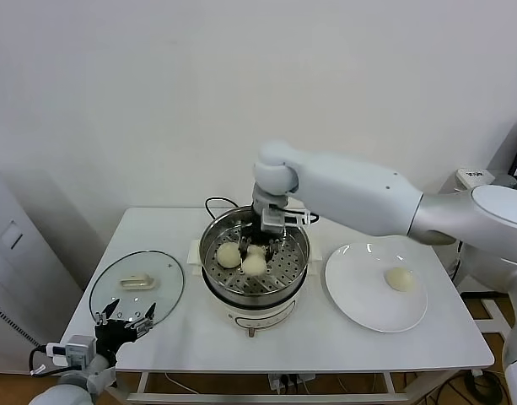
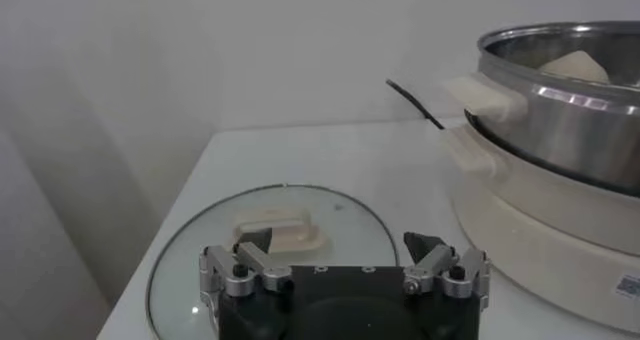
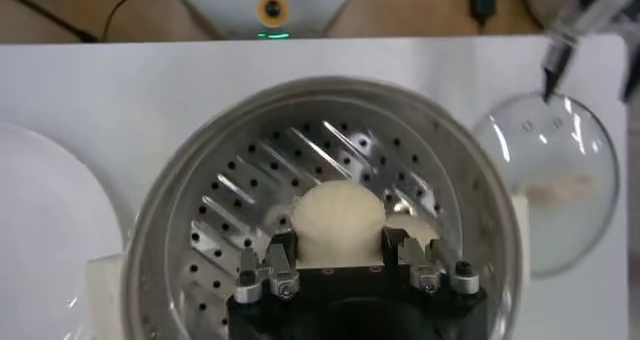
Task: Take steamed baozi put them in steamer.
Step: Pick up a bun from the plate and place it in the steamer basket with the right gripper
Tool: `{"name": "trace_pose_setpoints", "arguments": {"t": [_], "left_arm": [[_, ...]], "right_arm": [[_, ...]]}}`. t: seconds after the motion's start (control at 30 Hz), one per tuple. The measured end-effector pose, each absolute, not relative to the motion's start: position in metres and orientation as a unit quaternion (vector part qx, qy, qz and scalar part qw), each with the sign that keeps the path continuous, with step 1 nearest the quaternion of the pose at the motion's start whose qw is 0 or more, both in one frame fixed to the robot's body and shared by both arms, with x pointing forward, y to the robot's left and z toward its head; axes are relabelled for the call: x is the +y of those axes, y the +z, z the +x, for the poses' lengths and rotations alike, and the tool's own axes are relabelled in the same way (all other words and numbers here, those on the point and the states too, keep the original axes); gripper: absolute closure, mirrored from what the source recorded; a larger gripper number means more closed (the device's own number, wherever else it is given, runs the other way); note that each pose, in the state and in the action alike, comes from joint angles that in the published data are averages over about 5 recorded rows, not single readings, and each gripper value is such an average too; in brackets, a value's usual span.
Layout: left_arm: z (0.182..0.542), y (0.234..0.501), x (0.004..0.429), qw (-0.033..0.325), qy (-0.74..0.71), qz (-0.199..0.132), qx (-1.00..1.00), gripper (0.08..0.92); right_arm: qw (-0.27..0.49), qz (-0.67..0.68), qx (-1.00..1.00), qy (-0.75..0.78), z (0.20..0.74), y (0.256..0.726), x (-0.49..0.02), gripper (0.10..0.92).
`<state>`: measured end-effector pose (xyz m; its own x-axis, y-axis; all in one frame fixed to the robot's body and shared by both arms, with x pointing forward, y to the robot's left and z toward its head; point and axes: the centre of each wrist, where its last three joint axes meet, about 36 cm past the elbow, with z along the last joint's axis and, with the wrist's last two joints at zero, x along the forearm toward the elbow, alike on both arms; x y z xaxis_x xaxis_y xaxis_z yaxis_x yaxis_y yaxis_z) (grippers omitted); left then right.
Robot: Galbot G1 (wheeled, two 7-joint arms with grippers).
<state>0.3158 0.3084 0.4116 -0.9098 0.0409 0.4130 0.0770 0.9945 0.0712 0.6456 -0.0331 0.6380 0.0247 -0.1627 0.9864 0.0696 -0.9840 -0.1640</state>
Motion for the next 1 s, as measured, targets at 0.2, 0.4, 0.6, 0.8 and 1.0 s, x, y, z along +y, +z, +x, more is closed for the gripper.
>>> {"name": "trace_pose_setpoints", "arguments": {"t": [0.2,0.4,0.6,0.8,1.0], "left_arm": [[0.316,0.411,0.309,0.211,-0.044,-0.03,-0.976,0.177],[0.316,0.41,0.31,0.212,-0.045,-0.03,-0.976,0.177],[0.317,0.409,0.31,0.213,-0.046,-0.031,-0.975,0.177],[0.318,0.41,0.311,0.212,-0.047,-0.032,-0.976,0.177],[0.321,0.413,0.312,0.209,-0.045,-0.029,-0.977,0.177]], "right_arm": [[0.097,-0.714,0.008,-0.693,0.635,0.619,-0.025,0.505],[0.108,-0.715,-0.007,-0.69,0.627,0.608,-0.021,0.46],[0.108,-0.71,-0.01,-0.695,0.627,0.609,-0.023,0.301],[0.089,-0.696,0.006,-0.713,0.64,0.628,-0.036,0.204],[0.044,-0.67,0.07,-0.737,0.666,0.668,-0.071,0.2]]}}
